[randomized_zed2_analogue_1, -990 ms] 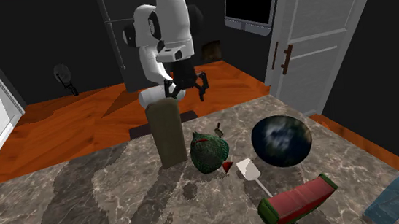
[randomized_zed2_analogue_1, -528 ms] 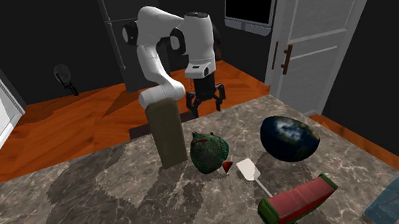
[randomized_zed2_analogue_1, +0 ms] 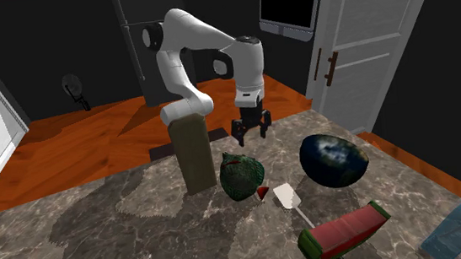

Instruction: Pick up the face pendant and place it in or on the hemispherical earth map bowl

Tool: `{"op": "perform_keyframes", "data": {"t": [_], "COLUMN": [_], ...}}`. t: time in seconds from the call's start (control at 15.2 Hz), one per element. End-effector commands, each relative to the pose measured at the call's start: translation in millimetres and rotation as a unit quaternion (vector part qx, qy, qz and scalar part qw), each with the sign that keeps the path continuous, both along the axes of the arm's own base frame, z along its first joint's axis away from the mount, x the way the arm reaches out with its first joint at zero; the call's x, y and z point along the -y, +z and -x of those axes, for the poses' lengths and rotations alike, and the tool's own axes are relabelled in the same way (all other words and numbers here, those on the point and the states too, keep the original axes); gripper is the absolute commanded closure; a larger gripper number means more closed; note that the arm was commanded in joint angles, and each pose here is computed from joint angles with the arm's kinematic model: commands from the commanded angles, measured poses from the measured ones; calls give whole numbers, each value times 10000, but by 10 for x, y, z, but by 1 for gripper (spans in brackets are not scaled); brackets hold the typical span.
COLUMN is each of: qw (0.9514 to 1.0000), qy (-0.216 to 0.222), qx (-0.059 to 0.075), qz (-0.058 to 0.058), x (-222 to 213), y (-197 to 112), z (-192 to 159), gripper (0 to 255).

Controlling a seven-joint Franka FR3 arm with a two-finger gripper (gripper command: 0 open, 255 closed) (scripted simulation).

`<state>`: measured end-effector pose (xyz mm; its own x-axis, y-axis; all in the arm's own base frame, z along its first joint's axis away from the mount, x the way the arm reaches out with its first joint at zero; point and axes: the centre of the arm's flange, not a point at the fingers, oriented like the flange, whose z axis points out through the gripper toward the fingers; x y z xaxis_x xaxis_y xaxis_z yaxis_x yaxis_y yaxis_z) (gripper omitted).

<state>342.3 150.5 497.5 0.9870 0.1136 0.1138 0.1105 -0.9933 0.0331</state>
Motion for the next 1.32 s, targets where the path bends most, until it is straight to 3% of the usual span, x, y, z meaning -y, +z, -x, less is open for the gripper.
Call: {"op": "perform_keyframes", "data": {"t": [0.0,0.26,0.73,0.79,1.25], "qw": [10000,10000,10000,10000,10000], "qy": [9,9,9,9,9], "qx": [1,1,1,1,1], "qz": [2,2,2,2,2], "x": [-16,-13,-13,-13,-13], "y": [-112,-300,-300,-300,-300], "z": [-14,-36,-36,-36,-36], "gripper": [0,0,0,255,255]}}
